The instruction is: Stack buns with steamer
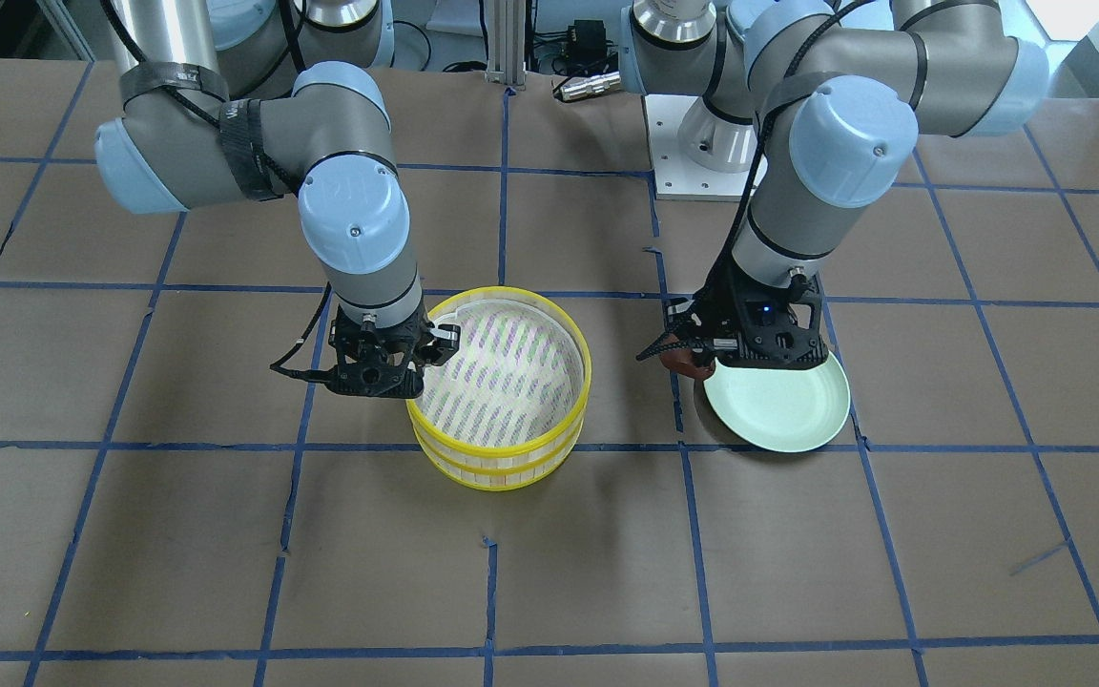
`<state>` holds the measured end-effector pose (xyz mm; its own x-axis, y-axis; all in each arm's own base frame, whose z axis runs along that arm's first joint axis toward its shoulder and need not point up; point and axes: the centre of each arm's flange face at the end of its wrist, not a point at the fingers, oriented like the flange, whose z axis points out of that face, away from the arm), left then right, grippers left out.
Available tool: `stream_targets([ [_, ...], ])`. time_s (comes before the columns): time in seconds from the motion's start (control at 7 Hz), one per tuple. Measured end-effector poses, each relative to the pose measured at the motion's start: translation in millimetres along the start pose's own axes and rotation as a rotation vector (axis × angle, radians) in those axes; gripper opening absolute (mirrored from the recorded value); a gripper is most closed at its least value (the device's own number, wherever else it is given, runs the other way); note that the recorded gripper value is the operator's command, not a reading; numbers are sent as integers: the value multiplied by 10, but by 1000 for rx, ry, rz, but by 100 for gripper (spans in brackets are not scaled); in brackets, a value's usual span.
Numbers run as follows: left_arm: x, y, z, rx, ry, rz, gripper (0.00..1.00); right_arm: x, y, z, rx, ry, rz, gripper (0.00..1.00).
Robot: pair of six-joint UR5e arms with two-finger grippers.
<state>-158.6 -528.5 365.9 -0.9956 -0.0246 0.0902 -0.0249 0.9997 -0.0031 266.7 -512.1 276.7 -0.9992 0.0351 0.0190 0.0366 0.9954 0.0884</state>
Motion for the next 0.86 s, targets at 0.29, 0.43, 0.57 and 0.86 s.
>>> stream_targets([
  [0.29,349,-5,-54,19,85,-72,4,135,-59,-295,30,-9,22,100],
  [0.43,629,40,20,17,113,-109,15,286,-31,-690,43,-15,46,100],
  [0.57,959,107,134,18,129,-147,70,511,33,-1116,31,-14,83,100],
  [0.86,1378,147,362,39,151,-194,94,961,214,-1848,6,-7,139,100],
])
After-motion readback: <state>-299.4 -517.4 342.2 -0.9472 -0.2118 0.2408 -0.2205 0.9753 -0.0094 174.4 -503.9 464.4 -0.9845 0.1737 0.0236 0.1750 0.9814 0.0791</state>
